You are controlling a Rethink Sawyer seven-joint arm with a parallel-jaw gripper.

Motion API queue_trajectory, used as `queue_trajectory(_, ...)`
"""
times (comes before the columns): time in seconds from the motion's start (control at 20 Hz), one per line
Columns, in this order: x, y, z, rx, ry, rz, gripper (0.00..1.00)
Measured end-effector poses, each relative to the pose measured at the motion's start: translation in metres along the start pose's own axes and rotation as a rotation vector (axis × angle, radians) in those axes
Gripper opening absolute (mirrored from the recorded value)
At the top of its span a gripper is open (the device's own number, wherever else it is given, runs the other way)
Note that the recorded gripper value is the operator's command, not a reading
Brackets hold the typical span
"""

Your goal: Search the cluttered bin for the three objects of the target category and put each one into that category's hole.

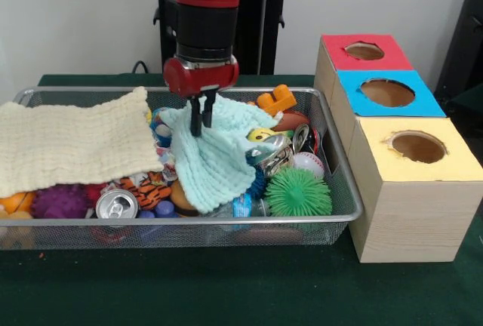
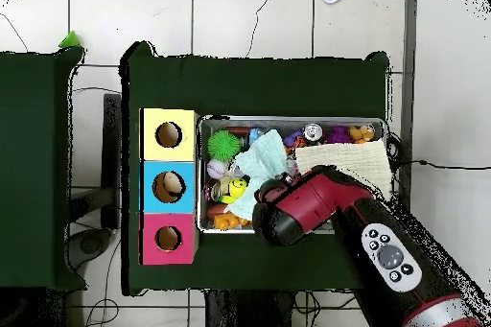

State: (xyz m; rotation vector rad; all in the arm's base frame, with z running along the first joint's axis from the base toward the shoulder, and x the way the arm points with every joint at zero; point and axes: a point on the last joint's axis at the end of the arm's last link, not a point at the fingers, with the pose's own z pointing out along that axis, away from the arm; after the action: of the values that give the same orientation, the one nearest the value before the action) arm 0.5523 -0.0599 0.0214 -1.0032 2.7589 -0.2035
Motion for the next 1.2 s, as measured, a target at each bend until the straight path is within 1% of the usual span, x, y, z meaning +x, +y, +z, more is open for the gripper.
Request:
queue_trajectory(0.1, 0.003, -0.008, -0.007, 0.014, 0.001, -0.029, 0.00)
queue_trajectory(0.2, 0.003, -0.011, -0.010, 0.019, 0.001, -0.041, 0.00)
queue_trajectory(0.3, 0.002, -0.017, -0.018, 0.027, -0.001, -0.063, 0.00)
queue_trajectory(0.65, -0.001, -0.021, -0.034, 0.037, 0.007, -0.097, 0.00)
queue_trajectory(0.8, -0.004, -0.023, -0.041, 0.038, 0.013, -0.101, 0.00)
queue_trajectory(0.85, -0.006, -0.026, -0.047, 0.038, 0.017, -0.097, 0.00)
queue_trajectory(0.95, -0.007, -0.028, -0.052, 0.038, 0.021, -0.091, 0.00)
queue_trajectory(1.15, -0.006, -0.036, -0.070, 0.040, 0.034, -0.062, 0.00)
queue_trajectory(1.2, -0.005, -0.039, -0.077, 0.042, 0.039, -0.052, 0.00)
